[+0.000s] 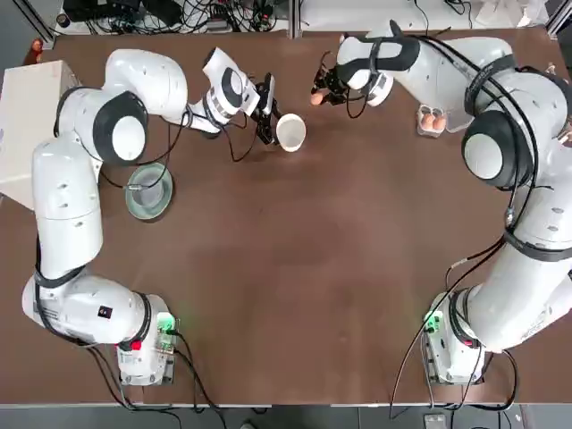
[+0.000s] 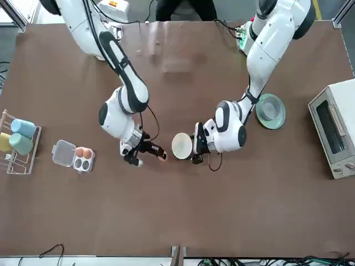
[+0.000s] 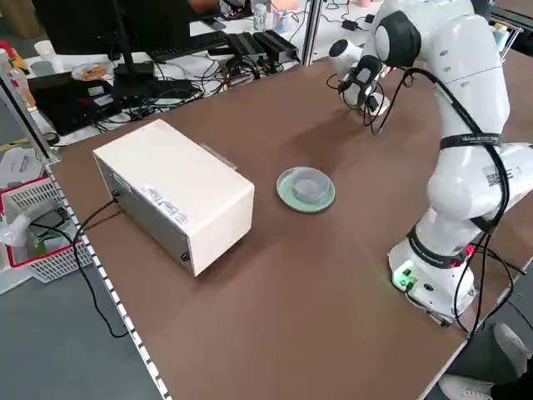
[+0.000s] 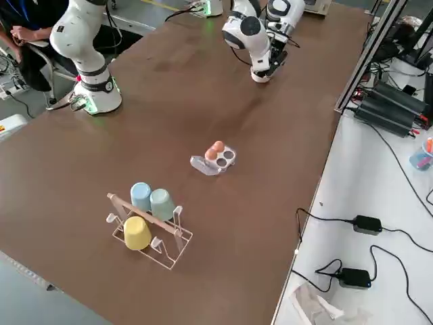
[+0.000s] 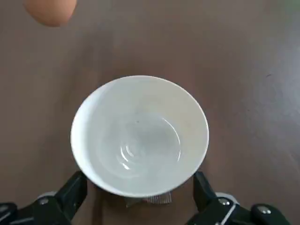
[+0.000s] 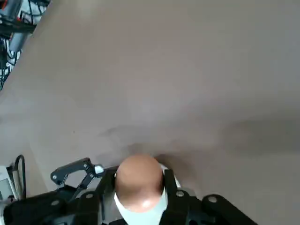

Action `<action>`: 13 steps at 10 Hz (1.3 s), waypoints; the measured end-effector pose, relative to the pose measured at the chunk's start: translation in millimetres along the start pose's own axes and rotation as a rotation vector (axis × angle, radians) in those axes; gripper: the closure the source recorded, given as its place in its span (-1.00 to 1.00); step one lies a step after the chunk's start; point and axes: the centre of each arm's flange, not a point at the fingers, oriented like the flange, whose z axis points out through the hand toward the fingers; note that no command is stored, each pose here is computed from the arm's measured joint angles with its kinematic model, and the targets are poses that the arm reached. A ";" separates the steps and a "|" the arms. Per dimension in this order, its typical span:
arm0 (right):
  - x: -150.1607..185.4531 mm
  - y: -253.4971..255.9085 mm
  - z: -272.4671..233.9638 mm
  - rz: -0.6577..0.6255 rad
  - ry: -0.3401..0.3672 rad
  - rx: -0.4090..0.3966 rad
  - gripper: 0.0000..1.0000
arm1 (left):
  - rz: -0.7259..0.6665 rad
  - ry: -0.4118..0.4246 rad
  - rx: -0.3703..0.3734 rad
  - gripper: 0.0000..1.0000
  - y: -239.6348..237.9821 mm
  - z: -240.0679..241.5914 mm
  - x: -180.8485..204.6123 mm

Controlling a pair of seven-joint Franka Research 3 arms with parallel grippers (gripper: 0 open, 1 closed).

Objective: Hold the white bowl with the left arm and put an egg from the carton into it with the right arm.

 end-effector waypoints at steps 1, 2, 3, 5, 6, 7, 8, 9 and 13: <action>-13.3 -5.3 9.3 -0.009 0.012 0.006 0.06 | 0.000 0.000 0.000 -1.00 0.0 0.0 0.0; -23.4 -6.3 17.6 -0.015 0.022 0.005 0.06 | 0.000 0.001 0.000 -1.00 0.1 0.1 0.2; -33.2 -5.7 24.7 -0.022 0.029 0.002 0.06 | 0.000 0.001 0.000 -1.00 0.1 0.1 0.2; -51.7 -4.7 37.5 -0.030 0.041 -0.005 0.06 | -0.001 0.001 0.000 -1.00 0.1 0.1 0.3; -60.1 -6.6 42.0 -0.026 0.044 -0.006 0.06 | -0.001 0.001 0.000 -1.00 0.1 0.1 0.3; -66.2 -9.1 44.6 -0.017 0.043 -0.004 0.01 | -0.001 0.001 0.000 -1.00 0.1 0.2 0.3; -67.8 -9.8 45.2 -0.006 0.042 -0.003 -0.01 | -0.001 0.001 0.000 -1.00 0.1 0.2 0.3; -66.6 -9.3 44.8 0.003 0.044 -0.003 -0.15 | -0.001 0.002 0.000 -1.00 0.1 0.2 0.3; -56.2 -3.9 40.7 0.020 0.056 -0.005 -0.82 | -0.004 0.002 0.003 -1.00 -0.9 -1.4 -1.3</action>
